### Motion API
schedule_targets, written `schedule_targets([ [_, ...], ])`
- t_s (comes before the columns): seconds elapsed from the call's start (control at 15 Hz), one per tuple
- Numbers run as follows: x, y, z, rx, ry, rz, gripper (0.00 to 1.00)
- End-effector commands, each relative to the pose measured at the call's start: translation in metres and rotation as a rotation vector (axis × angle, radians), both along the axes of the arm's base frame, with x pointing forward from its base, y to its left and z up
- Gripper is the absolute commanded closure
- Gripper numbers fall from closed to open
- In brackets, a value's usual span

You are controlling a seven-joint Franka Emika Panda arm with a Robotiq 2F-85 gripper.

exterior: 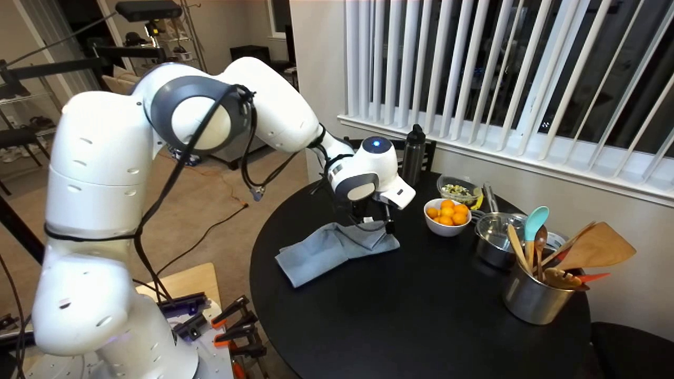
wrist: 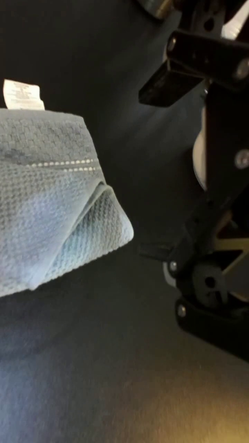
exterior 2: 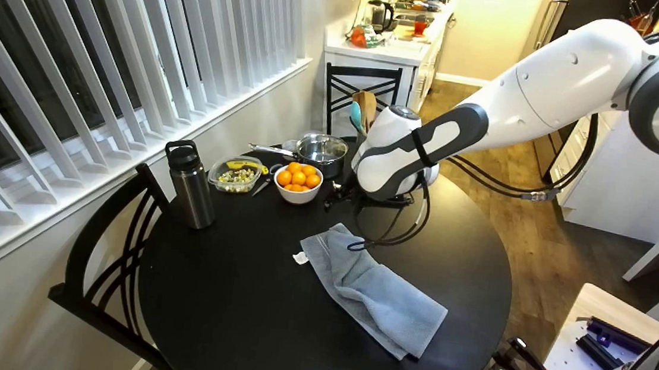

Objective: Fold the towel

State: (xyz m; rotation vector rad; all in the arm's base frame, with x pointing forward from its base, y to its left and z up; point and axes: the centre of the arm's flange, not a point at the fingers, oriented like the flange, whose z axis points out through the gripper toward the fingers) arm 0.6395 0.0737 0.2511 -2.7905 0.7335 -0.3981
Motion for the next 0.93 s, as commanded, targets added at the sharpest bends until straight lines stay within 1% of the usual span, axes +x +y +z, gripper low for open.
schedule_targets([
  [0.0,-0.039,-0.011,0.006,-0.094,0.042,-0.169,0.0],
  [0.13,-0.045,-0.018,-0.003,-0.135,0.119,-0.241,0.0],
  [0.2,-0.047,-0.02,-0.009,-0.141,0.147,-0.252,0.0],
  [0.33,-0.048,-0.019,-0.019,-0.122,0.204,-0.248,0.0],
  [0.4,-0.05,-0.016,-0.022,-0.1,0.224,-0.232,0.0],
  [0.53,-0.052,-0.007,-0.024,-0.06,0.236,-0.196,0.0],
  [0.73,-0.054,0.002,-0.029,-0.012,0.24,-0.187,0.0],
  [0.87,-0.051,0.0,-0.035,0.013,0.224,-0.185,0.0],
])
